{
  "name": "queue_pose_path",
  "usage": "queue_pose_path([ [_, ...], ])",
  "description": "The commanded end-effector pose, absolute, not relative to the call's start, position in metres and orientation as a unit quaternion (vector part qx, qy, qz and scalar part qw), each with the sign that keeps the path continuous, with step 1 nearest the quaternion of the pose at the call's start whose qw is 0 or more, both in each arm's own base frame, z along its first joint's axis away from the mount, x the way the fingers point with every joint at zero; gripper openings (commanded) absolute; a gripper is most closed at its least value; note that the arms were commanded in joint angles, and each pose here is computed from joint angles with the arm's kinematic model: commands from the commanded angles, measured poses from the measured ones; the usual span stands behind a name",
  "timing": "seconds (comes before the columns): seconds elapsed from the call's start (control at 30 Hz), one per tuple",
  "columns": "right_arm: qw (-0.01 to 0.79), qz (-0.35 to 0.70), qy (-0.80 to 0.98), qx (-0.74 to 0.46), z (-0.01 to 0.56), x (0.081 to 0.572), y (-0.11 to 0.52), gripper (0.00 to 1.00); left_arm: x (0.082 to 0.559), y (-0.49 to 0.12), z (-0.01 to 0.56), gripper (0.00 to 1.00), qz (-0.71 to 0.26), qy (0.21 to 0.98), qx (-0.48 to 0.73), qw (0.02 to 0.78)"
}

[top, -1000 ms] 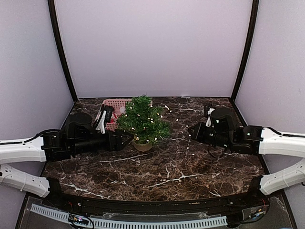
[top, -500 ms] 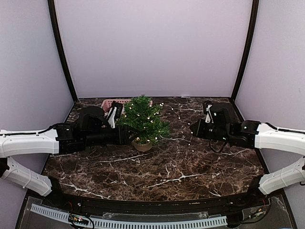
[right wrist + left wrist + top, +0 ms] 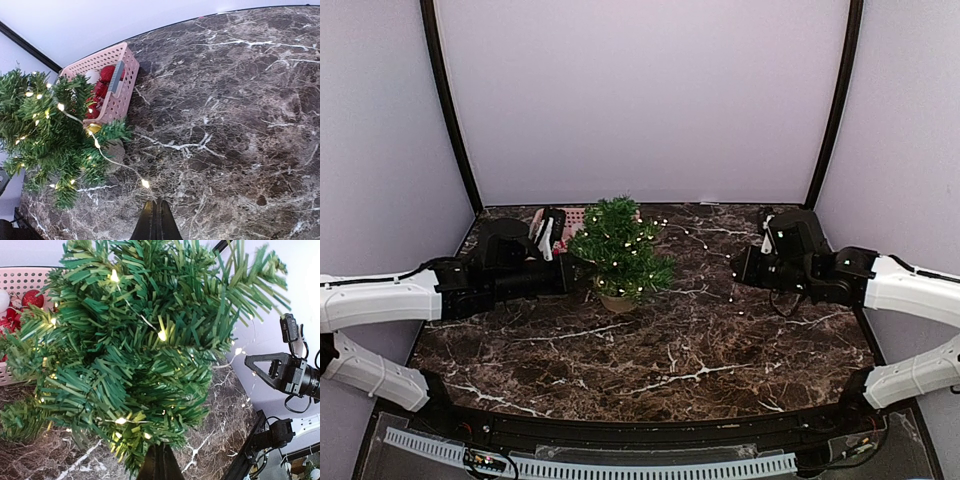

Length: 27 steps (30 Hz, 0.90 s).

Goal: Decorate the small christmas tree
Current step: Wrap the side of the string light in the gap of the branches.

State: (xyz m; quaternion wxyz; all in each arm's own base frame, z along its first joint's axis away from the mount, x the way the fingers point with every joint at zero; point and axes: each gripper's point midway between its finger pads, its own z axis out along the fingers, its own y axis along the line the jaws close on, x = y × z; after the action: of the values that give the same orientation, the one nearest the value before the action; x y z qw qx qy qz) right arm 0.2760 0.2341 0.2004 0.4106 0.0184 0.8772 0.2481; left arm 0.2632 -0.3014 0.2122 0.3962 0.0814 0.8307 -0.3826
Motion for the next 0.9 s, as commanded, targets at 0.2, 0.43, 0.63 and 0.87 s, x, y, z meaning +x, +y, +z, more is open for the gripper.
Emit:
queue_pose_path([
  [0.2,0.439,0.193,0.875,0.070,0.217,0.288,0.167,0.00,0.269,-0.268,0.223,0.00,-0.365,0.824,0.097,0.422],
  [0.43,0.440,0.178,0.876,0.082,0.220,0.293,0.147,0.00,0.272,-0.258,0.223,0.00,-0.356,0.826,0.102,0.424],
  [0.63,0.437,0.128,0.884,0.105,0.212,0.299,0.115,0.00,0.274,-0.253,0.218,0.00,-0.348,0.831,0.103,0.422],
  [0.87,0.453,0.120,0.875,0.120,0.228,0.301,0.093,0.00,0.277,-0.248,0.217,0.00,-0.345,0.833,0.104,0.421],
])
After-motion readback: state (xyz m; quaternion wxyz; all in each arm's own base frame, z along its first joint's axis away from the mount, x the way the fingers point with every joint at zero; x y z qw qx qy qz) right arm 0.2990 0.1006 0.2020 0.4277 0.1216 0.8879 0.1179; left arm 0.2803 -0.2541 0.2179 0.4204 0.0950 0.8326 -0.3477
